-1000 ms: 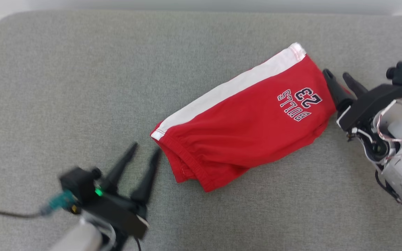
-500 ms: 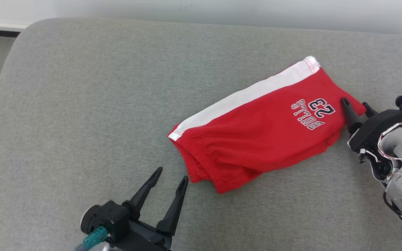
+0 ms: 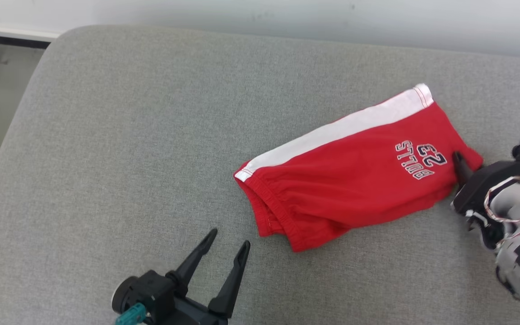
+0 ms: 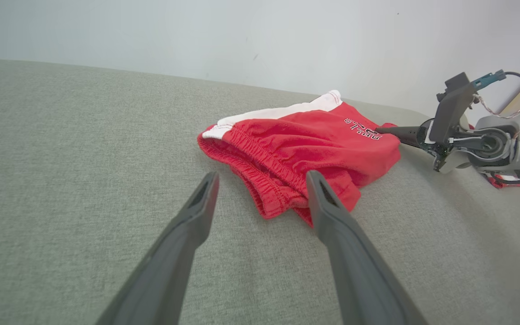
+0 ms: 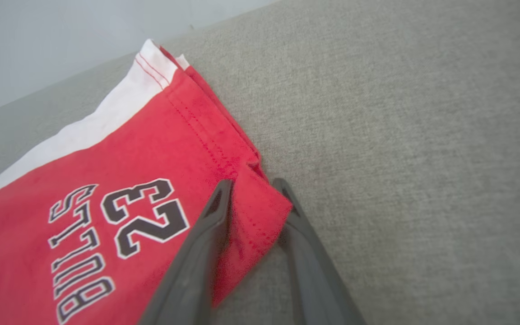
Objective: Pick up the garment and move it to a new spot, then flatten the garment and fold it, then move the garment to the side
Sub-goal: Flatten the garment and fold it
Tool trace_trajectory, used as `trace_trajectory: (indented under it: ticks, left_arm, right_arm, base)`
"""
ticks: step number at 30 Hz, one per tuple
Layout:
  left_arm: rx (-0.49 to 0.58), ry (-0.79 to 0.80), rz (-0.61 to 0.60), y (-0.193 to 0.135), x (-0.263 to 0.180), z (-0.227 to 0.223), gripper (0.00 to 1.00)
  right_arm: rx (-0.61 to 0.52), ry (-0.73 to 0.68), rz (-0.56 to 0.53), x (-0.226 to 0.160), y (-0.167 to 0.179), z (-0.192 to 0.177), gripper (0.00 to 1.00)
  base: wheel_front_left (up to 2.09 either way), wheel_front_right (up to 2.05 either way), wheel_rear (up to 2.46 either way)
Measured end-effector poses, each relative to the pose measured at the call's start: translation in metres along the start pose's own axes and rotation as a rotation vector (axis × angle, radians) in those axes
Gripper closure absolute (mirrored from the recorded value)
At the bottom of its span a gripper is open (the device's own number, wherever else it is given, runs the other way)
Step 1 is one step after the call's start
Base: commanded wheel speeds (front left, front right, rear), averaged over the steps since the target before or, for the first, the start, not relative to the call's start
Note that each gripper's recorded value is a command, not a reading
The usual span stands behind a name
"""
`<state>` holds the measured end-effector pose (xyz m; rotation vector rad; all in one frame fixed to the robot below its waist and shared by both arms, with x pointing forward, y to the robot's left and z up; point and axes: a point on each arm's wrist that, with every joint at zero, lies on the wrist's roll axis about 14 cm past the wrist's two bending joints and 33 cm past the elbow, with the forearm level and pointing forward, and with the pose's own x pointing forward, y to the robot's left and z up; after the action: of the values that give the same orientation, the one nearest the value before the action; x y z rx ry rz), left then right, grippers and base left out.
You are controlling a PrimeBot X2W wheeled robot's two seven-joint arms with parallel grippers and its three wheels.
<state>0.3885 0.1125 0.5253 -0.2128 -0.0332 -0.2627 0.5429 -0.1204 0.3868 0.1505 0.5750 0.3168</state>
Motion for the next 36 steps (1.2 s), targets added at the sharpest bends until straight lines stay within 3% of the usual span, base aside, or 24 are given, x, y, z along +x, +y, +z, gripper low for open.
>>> trace_trajectory:
  ticks: [12,21,36]
  left_arm:
    - [-0.002,-0.012,-0.034,-0.015,-0.007,0.004,0.0]
    - [-0.006,-0.031,-0.067,-0.029,-0.009,0.01,0.0]
    - [-0.024,-0.05,-0.169,-0.063,-0.006,0.015,0.0]
  right_arm:
    - [0.084,-0.101,-0.012,-0.026,-0.001,0.004,1.0]
    - [0.226,-0.223,-0.094,-0.067,-0.04,0.022,1.0]
    - [0.302,-0.302,-0.233,-0.135,-0.09,-0.008,1.0]
  base:
    - [0.0,0.0,0.0]
    - [0.0,0.0,0.0]
    - [0.0,0.0,0.0]
